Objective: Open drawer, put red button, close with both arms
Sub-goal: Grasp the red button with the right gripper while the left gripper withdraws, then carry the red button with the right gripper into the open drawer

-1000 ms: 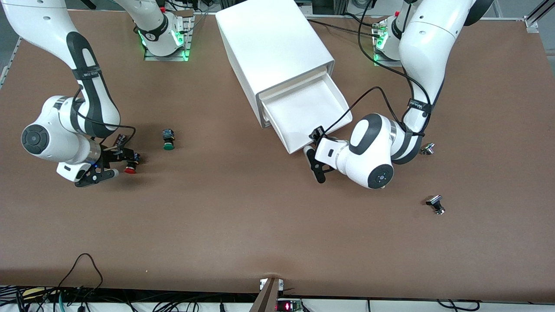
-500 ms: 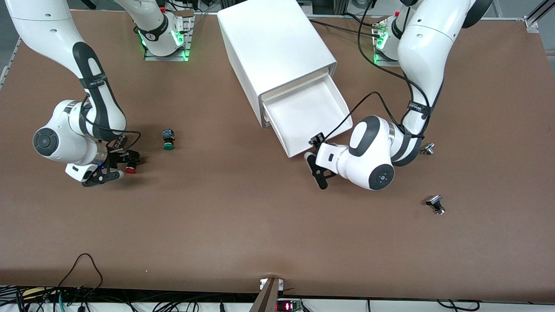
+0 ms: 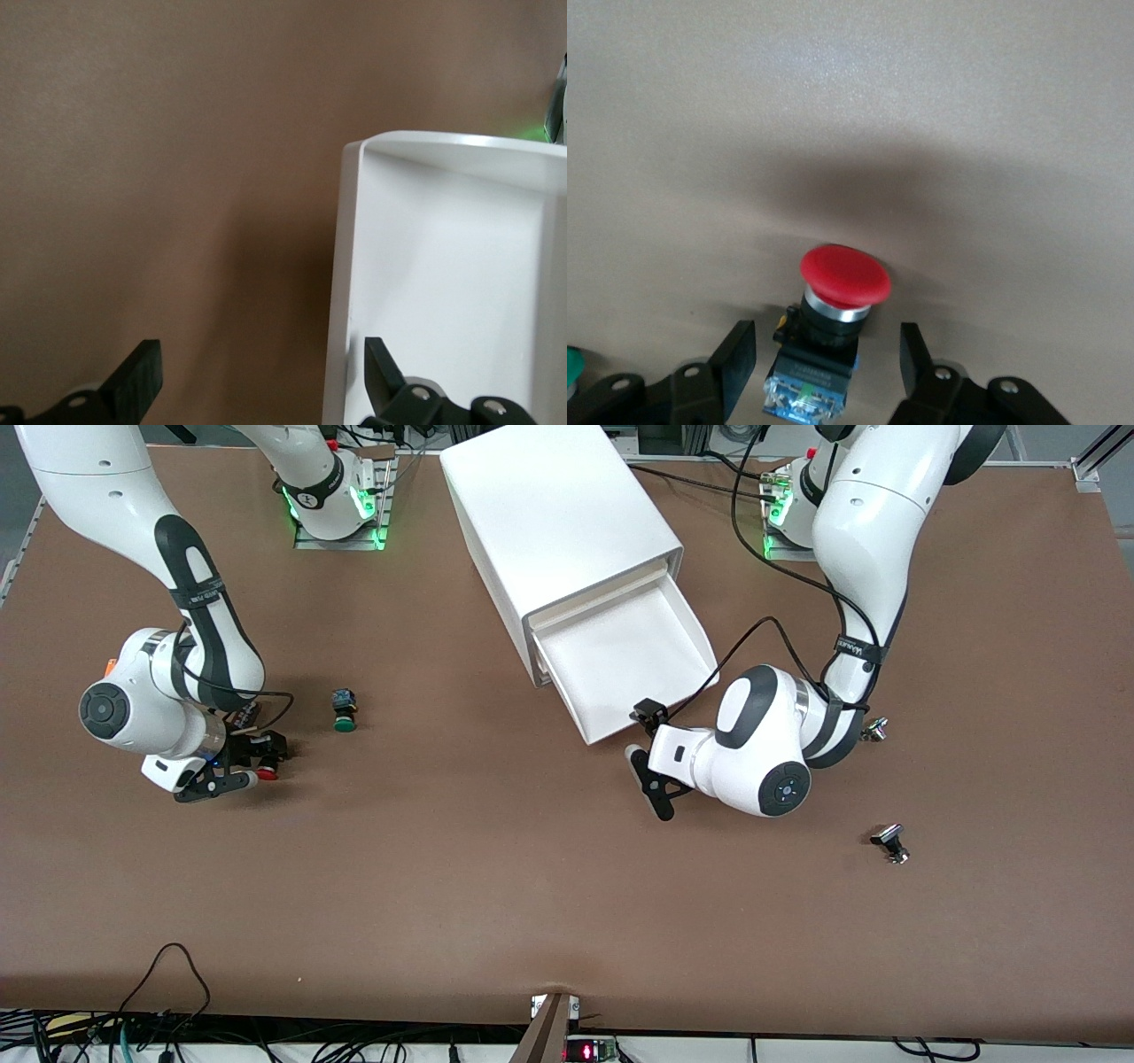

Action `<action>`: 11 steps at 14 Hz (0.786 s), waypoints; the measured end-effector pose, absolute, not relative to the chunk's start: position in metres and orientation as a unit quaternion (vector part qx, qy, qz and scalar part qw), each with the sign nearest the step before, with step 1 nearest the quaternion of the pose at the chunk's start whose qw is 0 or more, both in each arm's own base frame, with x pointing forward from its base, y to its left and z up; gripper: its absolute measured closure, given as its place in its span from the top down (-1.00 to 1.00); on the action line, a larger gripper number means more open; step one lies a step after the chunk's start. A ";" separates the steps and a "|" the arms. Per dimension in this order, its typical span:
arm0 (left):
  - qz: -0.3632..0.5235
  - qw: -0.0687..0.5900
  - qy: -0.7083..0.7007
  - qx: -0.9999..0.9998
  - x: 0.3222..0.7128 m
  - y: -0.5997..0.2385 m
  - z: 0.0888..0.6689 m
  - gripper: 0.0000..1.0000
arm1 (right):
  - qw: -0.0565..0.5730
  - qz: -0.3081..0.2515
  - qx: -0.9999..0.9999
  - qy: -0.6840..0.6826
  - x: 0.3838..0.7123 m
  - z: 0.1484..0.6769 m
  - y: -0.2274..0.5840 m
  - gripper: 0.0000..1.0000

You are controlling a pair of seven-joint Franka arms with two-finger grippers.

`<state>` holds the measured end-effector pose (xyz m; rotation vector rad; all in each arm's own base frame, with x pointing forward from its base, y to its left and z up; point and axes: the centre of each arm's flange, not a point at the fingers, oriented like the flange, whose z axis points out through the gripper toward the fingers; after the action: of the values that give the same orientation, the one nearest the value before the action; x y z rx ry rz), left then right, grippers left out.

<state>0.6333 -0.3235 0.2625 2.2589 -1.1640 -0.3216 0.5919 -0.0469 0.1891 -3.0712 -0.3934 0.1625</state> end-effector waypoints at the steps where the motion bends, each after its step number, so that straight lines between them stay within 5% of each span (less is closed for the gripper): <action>1: -0.126 0.287 -0.431 0.846 0.635 -0.322 0.269 0.99 | 0.020 0.052 -0.990 -0.127 0.592 0.187 -0.046 0.36; 6: -0.161 0.284 -0.370 0.870 0.659 -0.267 0.339 1.00 | 0.020 0.052 -0.990 -0.128 0.592 0.184 -0.045 -0.17; 11: -0.153 0.212 -0.340 0.903 0.666 -0.151 0.436 1.00 | 0.038 0.069 -0.986 -0.144 0.611 0.232 -0.024 -0.20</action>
<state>0.6658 -0.1511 0.4359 2.5097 -0.9448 -0.4263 0.6107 -0.0237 0.2325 -3.0254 -0.4406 0.2130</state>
